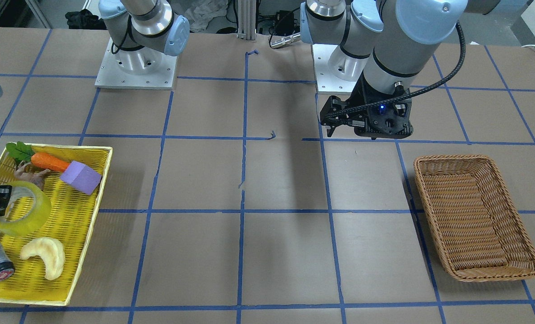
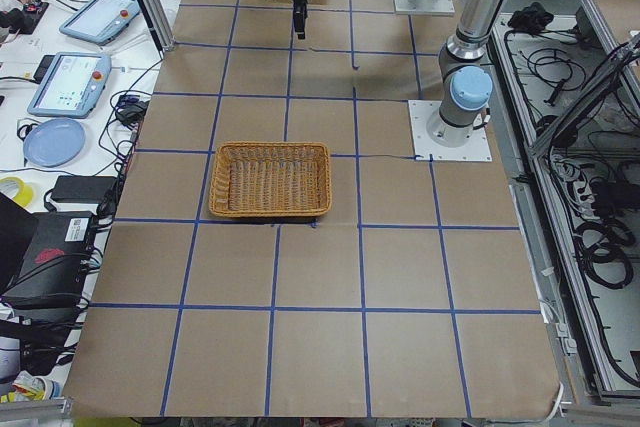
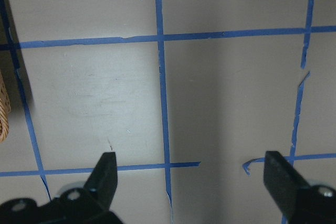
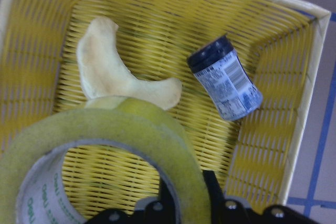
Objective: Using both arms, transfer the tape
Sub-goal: 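Close the right gripper on the tape roll's rim and lift it, then carry the tape roll to the table center and set it down with the right gripper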
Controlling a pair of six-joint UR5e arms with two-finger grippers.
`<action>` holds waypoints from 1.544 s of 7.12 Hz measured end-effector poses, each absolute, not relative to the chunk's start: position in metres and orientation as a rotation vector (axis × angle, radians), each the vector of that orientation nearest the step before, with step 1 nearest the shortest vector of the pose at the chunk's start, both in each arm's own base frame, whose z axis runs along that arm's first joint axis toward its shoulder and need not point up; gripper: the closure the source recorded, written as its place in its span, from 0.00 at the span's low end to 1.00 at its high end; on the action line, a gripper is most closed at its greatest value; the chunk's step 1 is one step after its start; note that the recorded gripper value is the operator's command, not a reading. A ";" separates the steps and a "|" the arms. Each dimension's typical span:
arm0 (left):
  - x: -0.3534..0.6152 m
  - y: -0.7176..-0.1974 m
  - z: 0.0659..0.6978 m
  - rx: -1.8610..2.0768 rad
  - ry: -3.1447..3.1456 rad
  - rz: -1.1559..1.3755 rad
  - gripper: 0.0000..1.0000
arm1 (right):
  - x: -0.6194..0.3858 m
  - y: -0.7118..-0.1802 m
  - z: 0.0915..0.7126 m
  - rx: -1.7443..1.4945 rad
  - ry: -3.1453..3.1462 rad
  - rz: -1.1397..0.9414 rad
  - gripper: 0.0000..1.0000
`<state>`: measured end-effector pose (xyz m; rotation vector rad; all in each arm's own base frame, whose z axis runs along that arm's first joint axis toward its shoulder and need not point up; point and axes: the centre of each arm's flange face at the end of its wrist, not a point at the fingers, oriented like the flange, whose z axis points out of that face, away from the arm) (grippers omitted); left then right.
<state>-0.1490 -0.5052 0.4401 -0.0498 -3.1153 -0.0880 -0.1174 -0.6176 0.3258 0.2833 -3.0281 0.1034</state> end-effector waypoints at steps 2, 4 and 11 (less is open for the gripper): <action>-0.148 -0.506 0.440 -0.046 -3.116 -0.087 0.00 | -0.028 -0.633 0.341 0.334 -3.063 0.168 1.00; -0.148 -0.506 0.441 -0.044 -3.115 -0.084 0.00 | 0.099 -0.626 0.335 0.288 -3.132 0.172 1.00; -0.148 -0.506 0.439 -0.044 -3.115 -0.091 0.00 | 0.329 -0.479 0.210 0.455 -3.147 -0.088 0.23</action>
